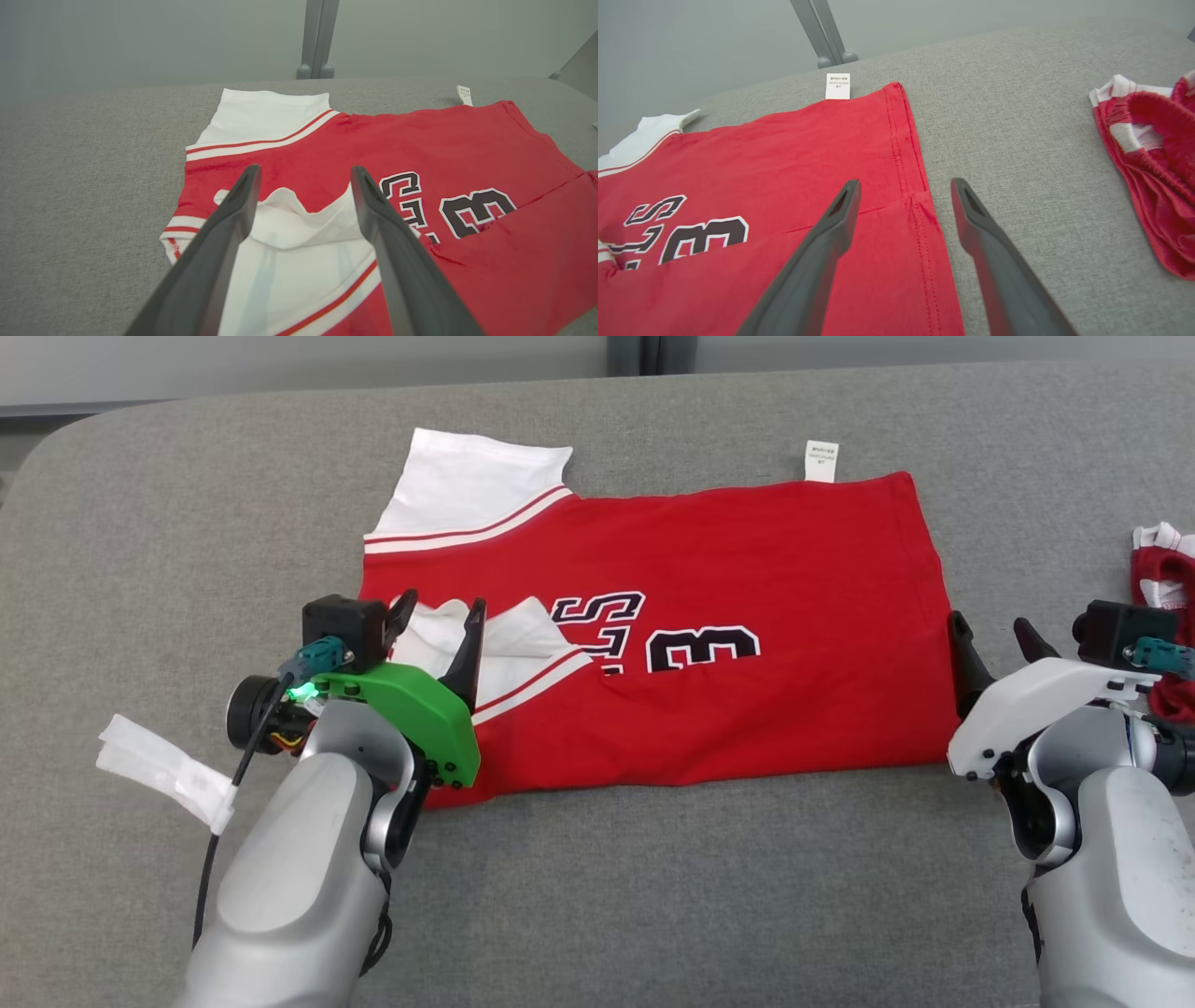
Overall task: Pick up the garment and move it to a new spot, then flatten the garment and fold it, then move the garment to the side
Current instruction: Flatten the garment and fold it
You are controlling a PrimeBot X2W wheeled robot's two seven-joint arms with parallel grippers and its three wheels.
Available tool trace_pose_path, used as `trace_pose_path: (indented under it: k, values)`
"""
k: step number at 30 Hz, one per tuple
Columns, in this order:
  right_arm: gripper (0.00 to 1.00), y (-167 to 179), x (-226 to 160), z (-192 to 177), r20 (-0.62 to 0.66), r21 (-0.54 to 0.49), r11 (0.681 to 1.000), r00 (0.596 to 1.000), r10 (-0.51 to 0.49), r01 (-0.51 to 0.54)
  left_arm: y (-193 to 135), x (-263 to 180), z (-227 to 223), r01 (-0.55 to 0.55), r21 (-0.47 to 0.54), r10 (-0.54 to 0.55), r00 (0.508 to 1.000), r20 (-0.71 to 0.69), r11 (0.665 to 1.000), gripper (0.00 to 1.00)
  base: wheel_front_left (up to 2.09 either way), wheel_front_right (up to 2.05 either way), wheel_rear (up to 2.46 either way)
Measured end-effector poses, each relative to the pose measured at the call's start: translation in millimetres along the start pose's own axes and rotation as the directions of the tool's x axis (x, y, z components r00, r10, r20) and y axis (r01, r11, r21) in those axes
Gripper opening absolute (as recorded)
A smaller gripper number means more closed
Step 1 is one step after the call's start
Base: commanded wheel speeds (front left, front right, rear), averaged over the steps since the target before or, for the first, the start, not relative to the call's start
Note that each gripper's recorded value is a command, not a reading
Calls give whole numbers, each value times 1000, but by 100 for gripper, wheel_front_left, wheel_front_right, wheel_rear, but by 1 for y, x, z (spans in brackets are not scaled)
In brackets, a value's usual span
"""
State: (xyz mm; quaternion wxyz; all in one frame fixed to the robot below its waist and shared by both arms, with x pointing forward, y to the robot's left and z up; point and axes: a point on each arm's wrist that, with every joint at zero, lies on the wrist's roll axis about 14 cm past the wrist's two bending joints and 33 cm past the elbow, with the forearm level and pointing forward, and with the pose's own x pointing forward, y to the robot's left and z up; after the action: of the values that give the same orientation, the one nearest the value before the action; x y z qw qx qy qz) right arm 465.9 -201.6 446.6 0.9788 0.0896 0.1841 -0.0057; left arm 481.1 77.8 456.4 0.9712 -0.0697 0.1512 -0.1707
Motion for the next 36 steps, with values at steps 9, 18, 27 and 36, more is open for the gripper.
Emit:
trace_pose_path:
  k: [9, 18, 27, 36]
  values:
    - [100, -2, -19, 9, 3, -64, 998, 1000, -16, 16, 17, -31, 7, -54, 0, 54, 998, 17, 999, 100, 0, 0, 0]
    - [100, -4, -46, -4, -52, -87, 996, 998, -24, 20, 36, -84, -34, -165, -107, 144, 973, -181, 981, 100, 0, 0, 0]
    - [100, -7, -52, -15, -91, -78, 997, 996, -25, 18, 31, -96, -81, -270, -261, 168, 920, -355, 927, 100, 0, 0, 0]
    - [100, -12, -46, -32, -150, -65, 997, 988, -37, 28, 35, -86, -94, -322, -329, 192, 908, -372, 888, 3, 0, 0, 0]
